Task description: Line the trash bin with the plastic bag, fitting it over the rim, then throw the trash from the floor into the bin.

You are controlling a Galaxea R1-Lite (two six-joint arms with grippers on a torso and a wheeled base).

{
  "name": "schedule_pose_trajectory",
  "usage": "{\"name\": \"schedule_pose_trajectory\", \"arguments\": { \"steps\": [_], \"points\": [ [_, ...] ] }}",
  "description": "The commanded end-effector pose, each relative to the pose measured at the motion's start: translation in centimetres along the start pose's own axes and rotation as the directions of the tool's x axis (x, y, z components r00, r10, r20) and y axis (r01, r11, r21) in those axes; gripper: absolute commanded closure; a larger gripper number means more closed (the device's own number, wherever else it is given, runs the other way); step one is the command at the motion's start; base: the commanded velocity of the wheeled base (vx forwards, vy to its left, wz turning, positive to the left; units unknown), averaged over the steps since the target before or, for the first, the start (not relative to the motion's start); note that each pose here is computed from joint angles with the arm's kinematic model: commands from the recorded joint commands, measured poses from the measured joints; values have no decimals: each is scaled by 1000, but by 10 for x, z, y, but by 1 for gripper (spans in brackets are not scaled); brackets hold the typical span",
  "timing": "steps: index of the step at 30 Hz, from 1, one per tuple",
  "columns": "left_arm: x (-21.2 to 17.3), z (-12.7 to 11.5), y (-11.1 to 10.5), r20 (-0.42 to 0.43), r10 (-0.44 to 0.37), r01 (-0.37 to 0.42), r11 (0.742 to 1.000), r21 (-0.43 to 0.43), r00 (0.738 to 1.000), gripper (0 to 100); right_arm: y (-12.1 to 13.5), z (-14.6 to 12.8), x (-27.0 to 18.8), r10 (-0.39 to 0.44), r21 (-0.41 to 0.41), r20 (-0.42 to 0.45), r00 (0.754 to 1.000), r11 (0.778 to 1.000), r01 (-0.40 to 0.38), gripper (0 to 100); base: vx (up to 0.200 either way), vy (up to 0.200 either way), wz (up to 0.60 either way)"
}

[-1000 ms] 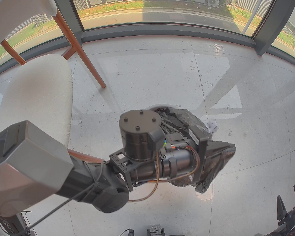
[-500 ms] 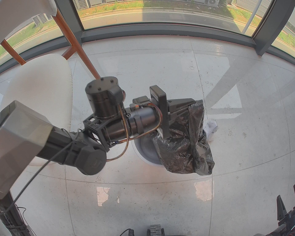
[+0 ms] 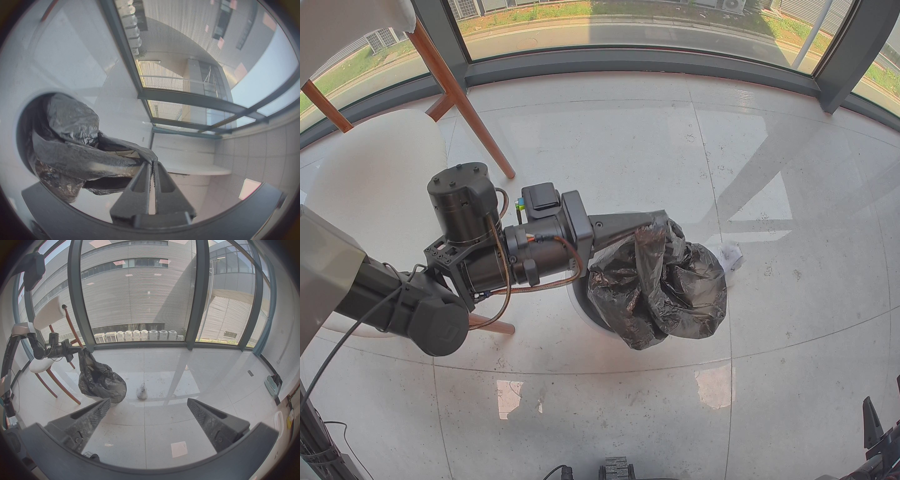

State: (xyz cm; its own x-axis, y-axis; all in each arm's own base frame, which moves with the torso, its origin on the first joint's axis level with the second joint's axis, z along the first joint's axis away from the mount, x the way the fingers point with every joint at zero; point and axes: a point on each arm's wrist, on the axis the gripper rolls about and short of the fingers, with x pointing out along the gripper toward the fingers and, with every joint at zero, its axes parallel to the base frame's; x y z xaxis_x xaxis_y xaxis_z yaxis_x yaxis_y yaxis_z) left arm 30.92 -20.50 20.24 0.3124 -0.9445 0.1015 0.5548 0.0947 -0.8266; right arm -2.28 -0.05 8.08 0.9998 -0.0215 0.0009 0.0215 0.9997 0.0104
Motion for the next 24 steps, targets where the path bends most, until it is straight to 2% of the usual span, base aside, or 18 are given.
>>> {"name": "schedule_pose_trajectory", "arguments": {
  "steps": [1, 2, 3, 4, 8, 10, 12, 15, 18, 20, 21, 22, 24],
  "points": [
    [-15, -7, 18, 34, 93, -98, 980, 171, 995, 100, 0, -5, 0, 1, -1, -7, 1000, 1000, -1, 0, 0, 0, 0],
    [-18, -3, 21, 60, 110, -120, 971, 209, 992, 100, 0, -5, 0, 1, -3, -7, 1000, 1000, -1, 0, 0, 0, 0],
    [-18, -3, 21, 60, 110, -120, 971, 209, 992, 100, 0, -5, 0, 1, -3, -7, 1000, 1000, -1, 0, 0, 0, 0],
    [-21, 5, 20, 94, 117, -138, 956, 259, 989, 100, 0, -5, 0, 1, -6, -10, 1000, 1000, -2, 0, 0, 0, 0],
    [-32, 20, 15, 156, 124, -166, 942, 290, 980, 100, 0, -5, 0, 0, -6, -10, 1000, 1000, 0, 0, 0, 0, 0],
    [-42, 28, 2, 193, 116, -177, 926, 334, 974, 100, 0, -5, 0, -2, -8, -9, 1000, 1000, 2, 0, 0, 0, 0],
    [-46, 31, -1, 203, 126, -193, 916, 352, 971, 100, 0, -5, 0, -2, -8, -9, 1000, 1000, 2, 0, 0, 0, 0],
    [-55, 29, -2, 207, 247, -313, 855, 414, 947, 100, 0, -5, 0, -3, -4, -8, 1000, 1000, 3, 0, 0, 0, 0],
    [-58, 25, -6, 236, 333, -406, 798, 446, 913, 100, 0, -5, 0, -3, -6, -7, 1000, 1000, 3, 0, 0, 0, 0],
    [-58, 25, -6, 236, 333, -406, 798, 446, 913, 100, 0, -5, 0, -3, -6, -7, 1000, 1000, 3, 0, 0, 0, 0],
    [-54, 21, -5, 251, 353, -432, 780, 452, 901, 100, 0, -5, 0, -3, -6, -7, 1000, 1000, 3, 0, 0, 0, 0],
    [-54, 21, -5, 253, 355, -434, 779, 453, 900, 100, 0, -5, 0, -3, -6, -7, 1000, 1000, 3, 0, 0, 0, 0],
    [-51, 22, -2, 292, 383, -480, 742, 468, 876, 100, 0, -5, 0, -5, -8, -7, 1000, 1000, 5, 0, 0, 0, 0]
  ]
}}
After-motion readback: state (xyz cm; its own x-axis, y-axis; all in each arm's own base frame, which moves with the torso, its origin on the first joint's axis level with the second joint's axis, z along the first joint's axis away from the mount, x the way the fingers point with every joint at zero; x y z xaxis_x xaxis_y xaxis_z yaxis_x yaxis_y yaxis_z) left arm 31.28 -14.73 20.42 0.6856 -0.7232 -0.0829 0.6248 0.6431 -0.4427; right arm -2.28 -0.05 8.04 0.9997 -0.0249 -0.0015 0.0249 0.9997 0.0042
